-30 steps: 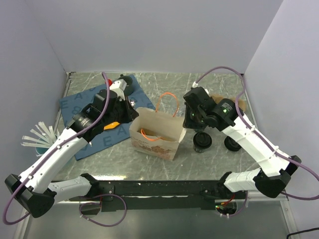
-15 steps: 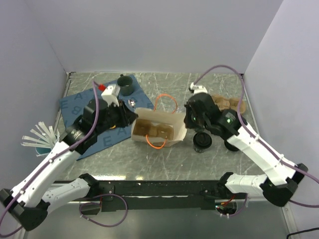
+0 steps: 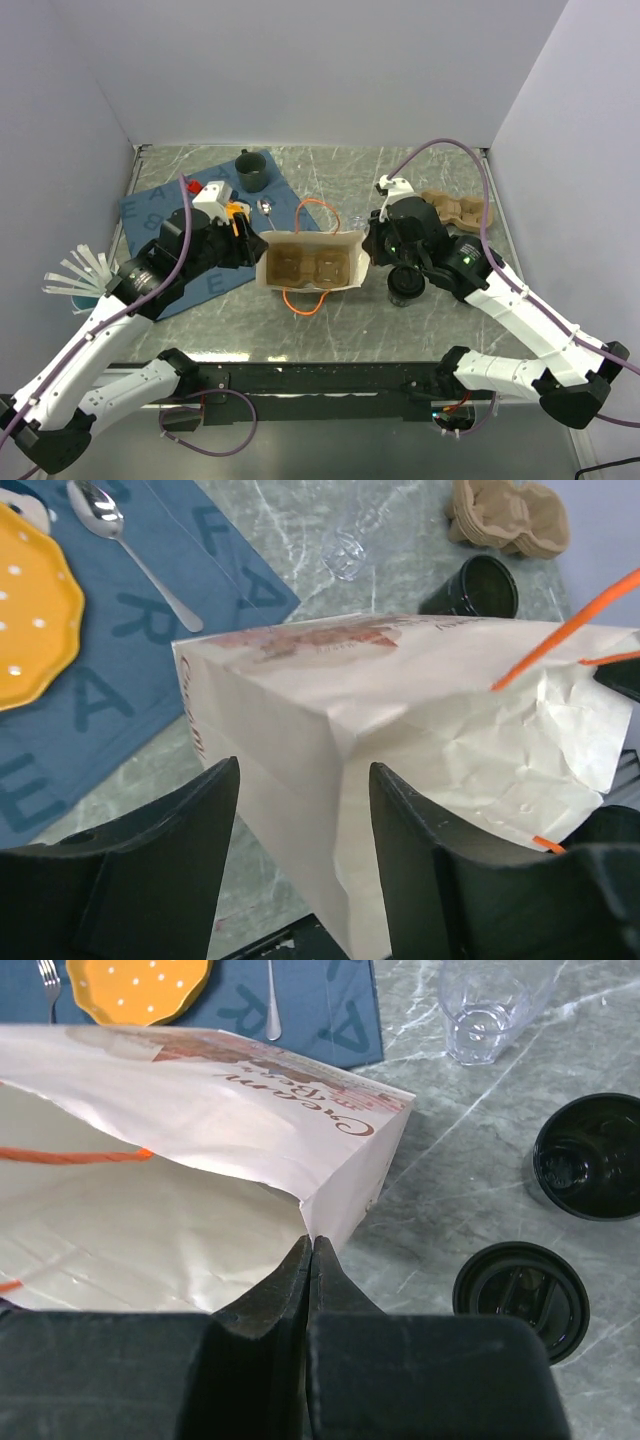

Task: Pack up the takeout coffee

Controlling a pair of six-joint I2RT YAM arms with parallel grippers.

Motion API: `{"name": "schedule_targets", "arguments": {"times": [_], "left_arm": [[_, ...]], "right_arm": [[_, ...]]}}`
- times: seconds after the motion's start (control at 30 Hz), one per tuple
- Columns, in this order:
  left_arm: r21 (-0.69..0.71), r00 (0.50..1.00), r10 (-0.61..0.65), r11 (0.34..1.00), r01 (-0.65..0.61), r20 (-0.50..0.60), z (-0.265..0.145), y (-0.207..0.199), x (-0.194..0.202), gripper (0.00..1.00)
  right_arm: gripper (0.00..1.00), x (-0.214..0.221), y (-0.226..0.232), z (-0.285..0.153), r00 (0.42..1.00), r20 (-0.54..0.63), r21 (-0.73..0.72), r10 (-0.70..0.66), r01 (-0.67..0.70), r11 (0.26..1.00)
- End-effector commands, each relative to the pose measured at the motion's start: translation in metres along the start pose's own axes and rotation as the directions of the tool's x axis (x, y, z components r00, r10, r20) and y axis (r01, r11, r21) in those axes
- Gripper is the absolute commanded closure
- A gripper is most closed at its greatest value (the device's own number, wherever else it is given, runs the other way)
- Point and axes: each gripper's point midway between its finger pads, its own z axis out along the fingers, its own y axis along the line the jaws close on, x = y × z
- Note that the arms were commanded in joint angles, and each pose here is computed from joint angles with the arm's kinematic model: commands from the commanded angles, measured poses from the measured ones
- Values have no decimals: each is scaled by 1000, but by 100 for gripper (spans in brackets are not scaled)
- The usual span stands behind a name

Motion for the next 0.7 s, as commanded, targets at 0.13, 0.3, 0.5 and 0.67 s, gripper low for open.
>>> {"name": "schedule_targets", "arguments": {"times": [0.13,0.3,0.5,0.67], "left_arm": [[3,999,50,999,-50,19,-9,-2,-9,45],[38,1000,16,999,-15,-8,-14,-7,0,48],[69,999,-20,997,22,-34,-20,-10,10,47],[58,999,-35,998,37,-36,-15,-8,12,58]], "right_arm": [[100,-3,7,-3,1000,31,-35,4,-3,999],[100,0,9,-3,999,15,-30,43,-43,999],[100,5,12,-3,998,2,-37,67,-67,997],[100,8,10,-4,998,3,-27,69,-69,997]]}}
